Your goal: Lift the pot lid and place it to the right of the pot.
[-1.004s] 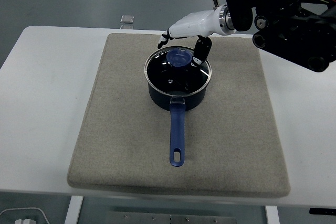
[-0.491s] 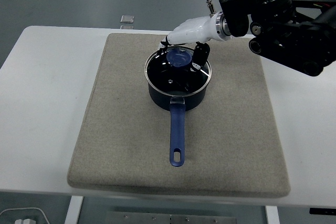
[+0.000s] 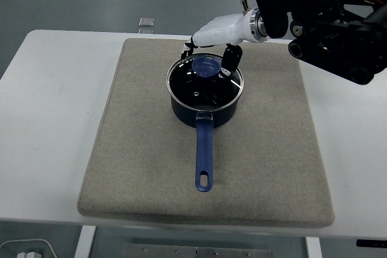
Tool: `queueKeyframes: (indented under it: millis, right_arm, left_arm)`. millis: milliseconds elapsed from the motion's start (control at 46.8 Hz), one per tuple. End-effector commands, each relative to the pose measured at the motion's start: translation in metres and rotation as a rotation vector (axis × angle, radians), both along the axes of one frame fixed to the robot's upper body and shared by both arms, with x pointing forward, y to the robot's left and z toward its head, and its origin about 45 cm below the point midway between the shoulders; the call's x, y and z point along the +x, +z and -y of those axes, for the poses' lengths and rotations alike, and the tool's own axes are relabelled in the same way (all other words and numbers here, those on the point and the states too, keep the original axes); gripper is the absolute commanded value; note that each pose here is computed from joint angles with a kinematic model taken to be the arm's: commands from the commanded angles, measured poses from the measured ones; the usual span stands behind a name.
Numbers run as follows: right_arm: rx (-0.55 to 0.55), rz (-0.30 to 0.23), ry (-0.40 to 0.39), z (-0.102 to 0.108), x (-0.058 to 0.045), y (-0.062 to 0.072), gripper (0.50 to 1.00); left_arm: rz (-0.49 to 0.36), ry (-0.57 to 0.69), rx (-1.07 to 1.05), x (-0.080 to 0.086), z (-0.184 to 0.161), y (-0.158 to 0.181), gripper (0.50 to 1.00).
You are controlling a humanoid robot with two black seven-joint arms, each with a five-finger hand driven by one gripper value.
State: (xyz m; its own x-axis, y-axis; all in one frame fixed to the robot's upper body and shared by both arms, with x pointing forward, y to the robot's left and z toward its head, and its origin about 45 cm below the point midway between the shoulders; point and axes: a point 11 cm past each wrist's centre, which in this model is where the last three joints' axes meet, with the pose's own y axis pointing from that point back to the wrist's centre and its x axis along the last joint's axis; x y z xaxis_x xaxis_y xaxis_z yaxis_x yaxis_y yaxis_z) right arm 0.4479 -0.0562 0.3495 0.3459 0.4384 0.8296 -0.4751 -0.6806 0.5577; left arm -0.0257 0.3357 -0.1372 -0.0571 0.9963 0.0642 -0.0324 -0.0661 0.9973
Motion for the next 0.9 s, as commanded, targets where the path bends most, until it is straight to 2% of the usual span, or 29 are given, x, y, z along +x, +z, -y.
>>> queueKeyframes:
  millis: [0, 64, 406, 577, 769, 876]
  right_arm:
    - [-0.003, 0.001, 0.001, -0.0001, -0.0002, -0.0006, 0.817]
    - [-0.003, 0.001, 0.001, -0.0001, -0.0002, -0.0006, 0.803]
    - [-0.003, 0.003, 0.002, -0.0003, -0.0001, 0.0001, 0.795]
    - [-0.003, 0.002, 0.003, -0.0005, -0.0002, 0.0007, 0.729]
    - [-0.002, 0.003, 0.004, -0.0008, -0.0002, 0.0011, 0.723]
    - [-0.003, 0.001, 0.005, -0.001, -0.0006, 0.0008, 0.688]
  left_arm:
    - [0.0, 0.0, 0.0, 0.0, 0.0, 0.0, 1.0]
    - [-0.001, 0.0, 0.0, -0.0002, 0.0, 0.0, 1.0]
    - [0.0, 0.0, 0.0, 0.0, 0.0, 0.0, 1.0]
    - [0.0, 0.0, 0.0, 0.0, 0.0, 0.0, 1.0]
    - [0.0, 0.0, 0.0, 0.0, 0.0, 0.0, 1.0]
    - [0.0, 0.0, 0.0, 0.0, 0.0, 0.0, 1.0]
